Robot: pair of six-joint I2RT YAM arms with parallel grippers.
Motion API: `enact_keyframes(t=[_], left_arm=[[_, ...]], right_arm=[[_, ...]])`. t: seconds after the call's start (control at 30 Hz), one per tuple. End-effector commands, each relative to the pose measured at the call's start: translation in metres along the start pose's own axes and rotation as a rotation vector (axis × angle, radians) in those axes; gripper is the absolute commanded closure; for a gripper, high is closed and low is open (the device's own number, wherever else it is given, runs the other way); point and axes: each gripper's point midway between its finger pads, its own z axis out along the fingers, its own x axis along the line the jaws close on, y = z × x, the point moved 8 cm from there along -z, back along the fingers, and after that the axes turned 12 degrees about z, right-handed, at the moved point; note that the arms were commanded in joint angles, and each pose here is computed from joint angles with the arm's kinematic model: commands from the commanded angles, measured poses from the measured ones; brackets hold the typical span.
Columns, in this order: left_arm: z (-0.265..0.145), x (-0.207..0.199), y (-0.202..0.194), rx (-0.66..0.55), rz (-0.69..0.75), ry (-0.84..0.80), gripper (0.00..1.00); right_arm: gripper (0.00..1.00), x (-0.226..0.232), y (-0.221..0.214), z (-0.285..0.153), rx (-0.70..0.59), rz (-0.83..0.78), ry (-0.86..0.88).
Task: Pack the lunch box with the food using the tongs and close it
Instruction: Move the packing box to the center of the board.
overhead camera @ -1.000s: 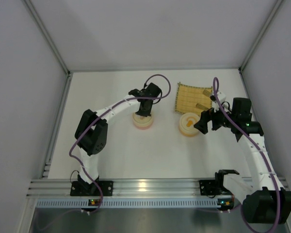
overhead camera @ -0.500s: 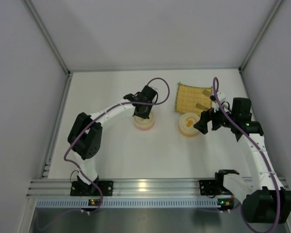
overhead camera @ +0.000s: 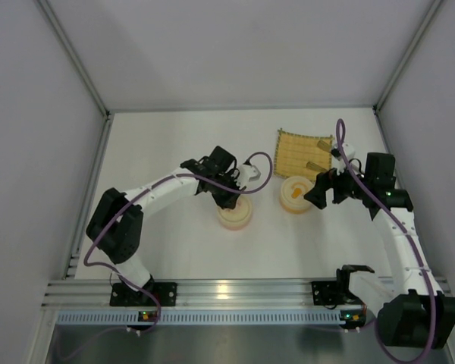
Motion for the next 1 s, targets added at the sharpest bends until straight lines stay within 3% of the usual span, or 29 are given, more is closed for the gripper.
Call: enact_keyframes(t=[0.0, 0.23, 0.57, 0.7, 0.73, 0.8, 0.97], left_arm=[[0.010, -0.042, -0.062, 0.218, 0.070, -0.291, 1.00], [0.006, -0.070, -0.086, 0.238, 0.159, -0.338, 1.00], [-0.002, -0.068, -0.090, 0.260, 0.212, -0.275, 1.00], [-0.010, -0.068, -0.083, 0.225, 0.225, -0.261, 0.79], [-0.011, -0.069, -0.080, 0.204, 0.226, -0.261, 0.67], [-0.018, -0.069, -0.073, 0.160, 0.230, -0.239, 0.56], [-0.029, -0.070, -0.060, 0.099, 0.234, -0.235, 0.54]], right_arm=[[0.01, 0.000, 0.012, -0.006, -0.027, -0.017, 0.019], [0.01, 0.000, 0.012, -0.008, -0.023, -0.002, 0.030], [0.00, 0.001, 0.014, -0.009, -0.026, 0.001, 0.033], [0.01, 0.001, 0.014, -0.009, -0.026, 0.004, 0.036], [0.01, 0.001, 0.015, -0.009, -0.028, 0.005, 0.036], [0.00, 0.001, 0.015, -0.009, -0.028, 0.005, 0.039], [0.01, 0.001, 0.016, -0.008, -0.028, 0.009, 0.046]])
